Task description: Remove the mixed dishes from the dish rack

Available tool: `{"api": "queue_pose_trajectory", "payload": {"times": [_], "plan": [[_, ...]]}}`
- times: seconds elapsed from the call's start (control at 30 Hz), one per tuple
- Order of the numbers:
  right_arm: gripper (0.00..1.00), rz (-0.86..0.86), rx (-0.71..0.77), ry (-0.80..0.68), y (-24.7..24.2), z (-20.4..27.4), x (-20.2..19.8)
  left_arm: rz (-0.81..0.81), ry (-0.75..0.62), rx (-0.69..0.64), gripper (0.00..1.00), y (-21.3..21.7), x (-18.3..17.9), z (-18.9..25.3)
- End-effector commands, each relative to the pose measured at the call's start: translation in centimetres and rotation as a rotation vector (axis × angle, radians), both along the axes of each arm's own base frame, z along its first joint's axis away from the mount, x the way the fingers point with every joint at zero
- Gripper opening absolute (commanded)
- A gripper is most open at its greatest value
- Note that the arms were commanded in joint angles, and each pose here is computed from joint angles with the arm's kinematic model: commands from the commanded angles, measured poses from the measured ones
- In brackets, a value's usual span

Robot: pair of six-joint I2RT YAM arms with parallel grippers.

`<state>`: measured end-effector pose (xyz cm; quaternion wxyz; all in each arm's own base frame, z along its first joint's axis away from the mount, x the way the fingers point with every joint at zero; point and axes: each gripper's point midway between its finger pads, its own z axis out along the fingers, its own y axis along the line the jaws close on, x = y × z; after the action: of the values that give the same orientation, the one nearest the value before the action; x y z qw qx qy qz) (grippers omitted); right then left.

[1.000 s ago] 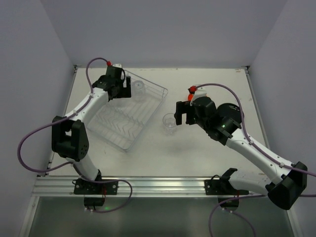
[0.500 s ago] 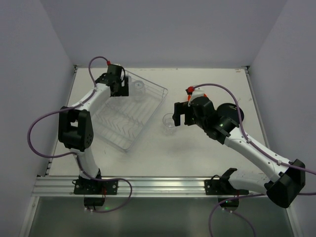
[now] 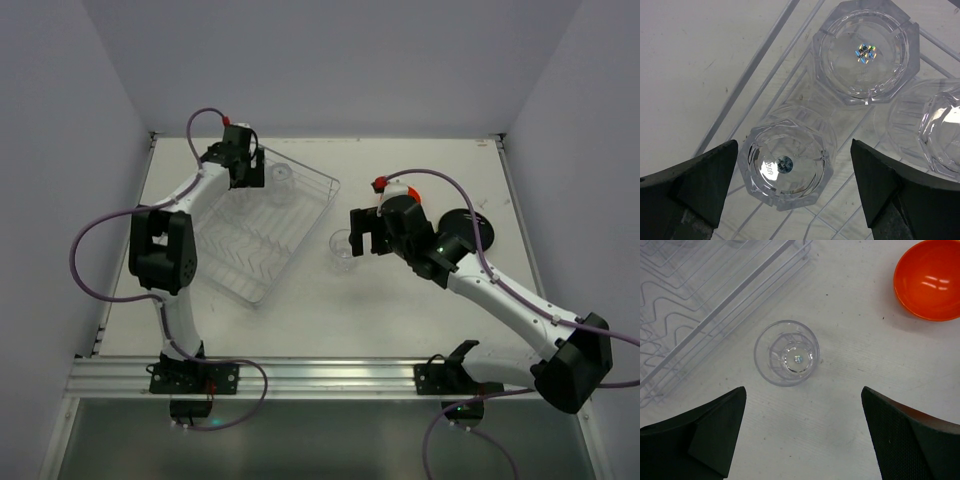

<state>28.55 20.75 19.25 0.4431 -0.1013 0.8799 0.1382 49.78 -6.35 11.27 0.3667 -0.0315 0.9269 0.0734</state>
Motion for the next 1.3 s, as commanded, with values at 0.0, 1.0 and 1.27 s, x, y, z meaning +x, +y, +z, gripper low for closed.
{"api": "queue_pose_trajectory", "payload": {"times": [0.0,1.0,1.27], "plan": [[0.99,-0.034,0.011,-0.039,-0.4,1.3,0.6,0.013,-0.094,-0.024,0.98,0.0,2.0,2.7],[0.99,-0.013,0.008,-0.024,0.2,0.8,0.7,0.154,-0.055,-0.061,0.52,1.1,-1.0,0.8],[0.99,-0.013,0.007,-0.023,0.2,0.8,0.7,0.127,-0.121,-0.118,0.05,0.3,-1.8,4.1]]}}
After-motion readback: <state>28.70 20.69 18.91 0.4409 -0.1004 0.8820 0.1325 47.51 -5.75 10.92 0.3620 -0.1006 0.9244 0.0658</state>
